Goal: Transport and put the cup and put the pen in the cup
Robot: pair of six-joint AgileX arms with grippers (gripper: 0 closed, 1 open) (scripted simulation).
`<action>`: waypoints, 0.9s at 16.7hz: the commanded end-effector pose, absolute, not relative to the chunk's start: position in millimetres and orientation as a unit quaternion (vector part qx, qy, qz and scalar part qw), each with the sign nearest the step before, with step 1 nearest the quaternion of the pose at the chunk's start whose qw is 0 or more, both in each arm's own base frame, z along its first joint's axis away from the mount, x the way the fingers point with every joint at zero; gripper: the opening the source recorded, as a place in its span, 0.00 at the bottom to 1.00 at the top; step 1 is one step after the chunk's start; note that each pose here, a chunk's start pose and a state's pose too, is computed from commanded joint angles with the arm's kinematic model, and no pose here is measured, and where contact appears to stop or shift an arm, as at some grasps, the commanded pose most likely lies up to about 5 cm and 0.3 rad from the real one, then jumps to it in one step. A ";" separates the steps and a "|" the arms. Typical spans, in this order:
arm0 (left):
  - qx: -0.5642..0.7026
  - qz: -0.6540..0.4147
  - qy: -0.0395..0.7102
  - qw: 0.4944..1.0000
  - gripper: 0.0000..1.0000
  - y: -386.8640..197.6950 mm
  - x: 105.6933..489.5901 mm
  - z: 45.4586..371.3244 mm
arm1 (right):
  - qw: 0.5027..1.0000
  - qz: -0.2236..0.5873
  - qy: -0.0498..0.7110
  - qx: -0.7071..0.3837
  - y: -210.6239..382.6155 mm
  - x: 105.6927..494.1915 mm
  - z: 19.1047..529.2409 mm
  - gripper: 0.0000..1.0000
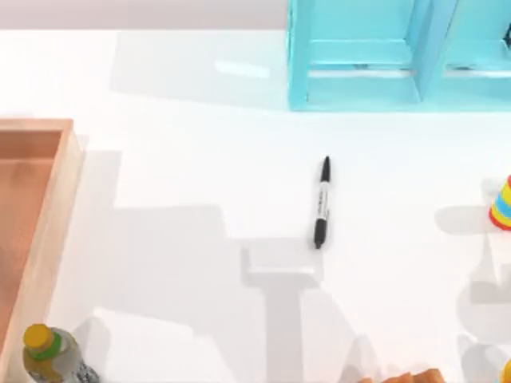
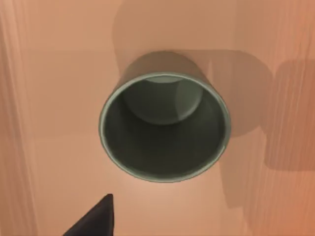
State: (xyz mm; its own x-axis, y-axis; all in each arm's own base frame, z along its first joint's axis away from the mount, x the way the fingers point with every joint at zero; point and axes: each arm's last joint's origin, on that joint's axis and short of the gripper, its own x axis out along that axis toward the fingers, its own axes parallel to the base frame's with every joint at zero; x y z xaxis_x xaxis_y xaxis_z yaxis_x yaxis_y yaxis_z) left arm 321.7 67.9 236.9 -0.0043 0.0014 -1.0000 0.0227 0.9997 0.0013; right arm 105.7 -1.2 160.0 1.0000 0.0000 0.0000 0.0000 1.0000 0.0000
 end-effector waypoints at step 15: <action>0.009 -0.007 0.707 0.707 0.85 69.1 321.1 148.5 | 1.000 0.000 0.000 0.000 -1.2 105.7 160.0 1.00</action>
